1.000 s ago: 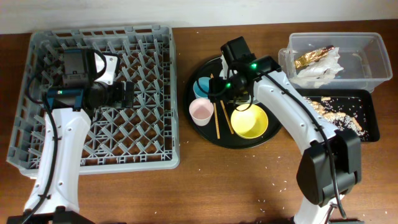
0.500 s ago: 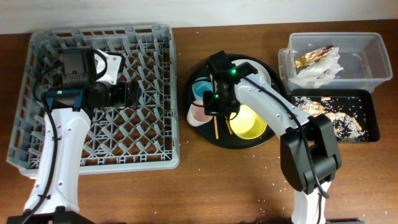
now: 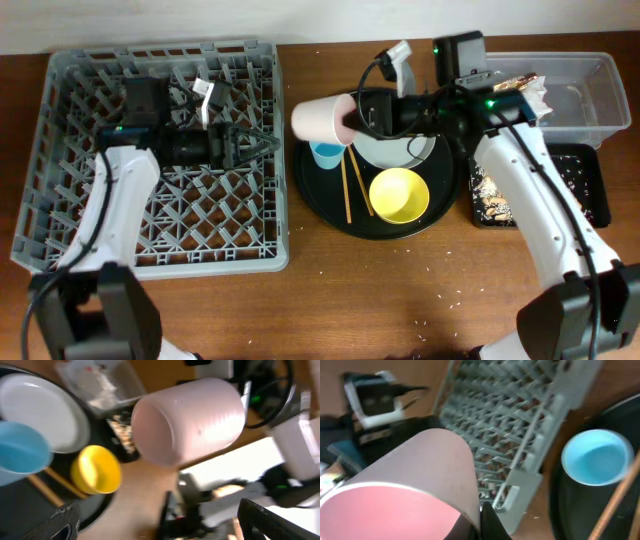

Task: Sort waste into correct bins and load items into the dishwasher rack
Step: 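Hand the pink cup from right gripper to left gripper, then place the pink cup upside down in the rack with left gripper, then grasp the blue cup with the right gripper, then hand the blue cup from right gripper to left gripper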

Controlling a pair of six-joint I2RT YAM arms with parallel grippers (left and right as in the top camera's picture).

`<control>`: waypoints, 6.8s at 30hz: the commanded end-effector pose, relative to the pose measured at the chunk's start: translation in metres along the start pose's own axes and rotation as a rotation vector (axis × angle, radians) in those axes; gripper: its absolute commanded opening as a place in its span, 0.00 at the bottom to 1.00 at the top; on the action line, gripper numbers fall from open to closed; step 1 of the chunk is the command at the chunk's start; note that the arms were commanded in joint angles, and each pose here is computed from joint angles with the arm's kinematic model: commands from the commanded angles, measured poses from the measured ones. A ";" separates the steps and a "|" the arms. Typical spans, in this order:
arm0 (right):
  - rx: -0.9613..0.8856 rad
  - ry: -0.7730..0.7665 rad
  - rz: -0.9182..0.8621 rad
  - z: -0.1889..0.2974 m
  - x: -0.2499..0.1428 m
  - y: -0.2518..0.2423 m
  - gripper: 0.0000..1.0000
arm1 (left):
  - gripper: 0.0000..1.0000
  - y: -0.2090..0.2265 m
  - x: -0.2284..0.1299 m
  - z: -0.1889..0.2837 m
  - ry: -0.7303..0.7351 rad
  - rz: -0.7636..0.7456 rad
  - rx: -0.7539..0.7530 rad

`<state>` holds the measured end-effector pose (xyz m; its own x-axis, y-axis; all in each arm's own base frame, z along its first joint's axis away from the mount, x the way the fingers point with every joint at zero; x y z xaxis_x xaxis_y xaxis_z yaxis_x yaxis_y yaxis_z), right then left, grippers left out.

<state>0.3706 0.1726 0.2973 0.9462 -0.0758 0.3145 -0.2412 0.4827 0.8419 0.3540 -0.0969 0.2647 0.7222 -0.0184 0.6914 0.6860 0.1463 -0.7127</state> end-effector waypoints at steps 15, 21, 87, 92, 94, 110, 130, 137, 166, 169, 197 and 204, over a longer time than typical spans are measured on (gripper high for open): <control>0.200 0.163 0.061 -0.085 -0.025 0.019 0.04 | 0.89 -0.004 0.003 -0.003 -0.037 0.099 -0.129; 0.205 0.157 0.049 -0.098 -0.019 0.007 0.04 | 0.74 -0.004 0.003 -0.003 -0.037 0.103 -0.129; -0.614 0.014 -0.294 0.058 -0.026 -0.135 0.99 | 0.36 0.055 -0.050 -0.017 0.826 0.309 1.362; -0.614 0.014 -0.294 0.058 -0.026 -0.135 0.99 | 0.42 0.060 -0.060 -0.019 0.840 0.320 1.361; -0.614 0.015 -0.294 0.058 -0.026 -0.135 0.99 | 0.48 0.062 -0.062 -0.021 0.837 0.318 1.358; -0.612 0.010 -0.287 0.057 -0.025 -0.135 0.99 | 0.75 0.060 -0.059 -0.024 0.821 0.324 1.333; -0.608 -0.007 -0.256 0.053 -0.020 -0.133 0.99 | 0.59 0.132 0.009 -0.138 0.437 0.104 1.103; -0.608 -0.007 -0.256 0.053 -0.020 -0.133 0.98 | 0.27 0.152 -0.015 -0.149 0.508 0.135 1.103; -0.683 -0.190 -0.232 -0.096 0.003 -0.139 0.59 | 0.54 0.069 0.078 -0.025 0.402 0.252 1.217; -0.688 -0.165 -0.239 -0.112 -0.002 -0.152 0.54 | 0.54 0.070 0.079 -0.021 0.401 0.250 1.220; 0.141 -0.119 0.123 0.017 0.013 0.037 0.04 | 0.99 -0.034 0.121 -0.033 0.038 0.175 -0.187; 0.240 -0.188 0.236 0.019 0.029 0.063 0.04 | 0.89 -0.046 0.113 -0.062 0.098 0.188 -0.233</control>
<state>0.3805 0.1809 0.3633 0.8029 -0.1642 0.5730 -0.5060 0.3204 0.8008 0.4167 -0.1574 0.3580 0.8432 -0.1050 0.5272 0.5281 -0.0212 -0.8489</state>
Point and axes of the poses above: each gripper's point midway between its finger pads, its own z axis back along the fingers, its own y axis along the line the jaws close on, x = y × z, the point moved 6 cm from there along z, back along the fingers, and after that the axes turned 13 degrees about -z, right-handed, at the moved point
